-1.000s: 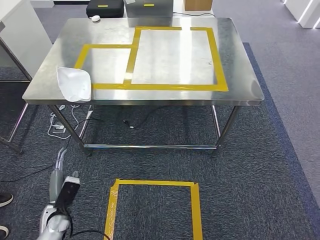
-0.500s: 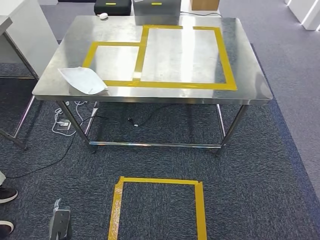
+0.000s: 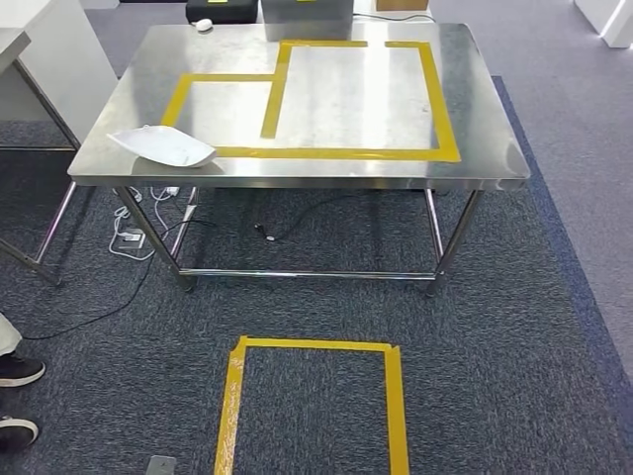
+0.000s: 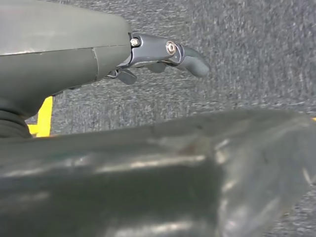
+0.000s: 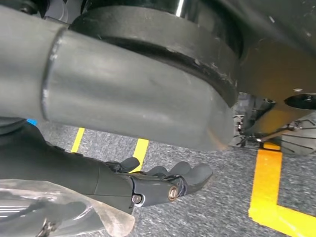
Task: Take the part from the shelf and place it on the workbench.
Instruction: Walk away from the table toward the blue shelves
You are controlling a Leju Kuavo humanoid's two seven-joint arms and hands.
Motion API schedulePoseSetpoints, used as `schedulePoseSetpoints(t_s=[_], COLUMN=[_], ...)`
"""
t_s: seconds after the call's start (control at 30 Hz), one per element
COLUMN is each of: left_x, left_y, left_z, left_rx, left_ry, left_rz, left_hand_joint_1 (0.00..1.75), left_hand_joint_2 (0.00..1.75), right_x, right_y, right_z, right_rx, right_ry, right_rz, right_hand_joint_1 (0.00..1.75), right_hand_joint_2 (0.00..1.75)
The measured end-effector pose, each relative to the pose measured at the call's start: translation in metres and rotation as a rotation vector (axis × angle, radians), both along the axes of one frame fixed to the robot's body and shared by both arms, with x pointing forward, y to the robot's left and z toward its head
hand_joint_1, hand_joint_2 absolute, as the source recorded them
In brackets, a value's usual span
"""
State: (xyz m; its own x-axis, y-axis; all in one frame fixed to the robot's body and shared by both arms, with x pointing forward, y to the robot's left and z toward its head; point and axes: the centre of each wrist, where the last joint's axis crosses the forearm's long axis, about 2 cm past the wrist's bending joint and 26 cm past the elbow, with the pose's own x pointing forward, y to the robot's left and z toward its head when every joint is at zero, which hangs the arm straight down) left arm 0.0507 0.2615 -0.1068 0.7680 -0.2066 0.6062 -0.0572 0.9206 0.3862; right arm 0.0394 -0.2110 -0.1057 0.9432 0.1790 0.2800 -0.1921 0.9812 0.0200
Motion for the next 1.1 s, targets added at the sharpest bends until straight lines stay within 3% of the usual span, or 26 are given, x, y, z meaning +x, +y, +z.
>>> schedulePoseSetpoints(t_s=[1.1], left_x=[-0.008], left_y=[-0.013], left_z=[-0.001], left_rx=[-0.031], left_ry=[0.151], left_rz=[-0.1], left_hand_joint_1=[0.0], left_hand_joint_2=[0.0], right_x=[0.002], right_y=[0.004], right_z=[0.001], right_rx=[0.017], right_ry=[0.026], right_rz=[0.027], right_hand_joint_1=[0.0], right_hand_joint_2=[0.0])
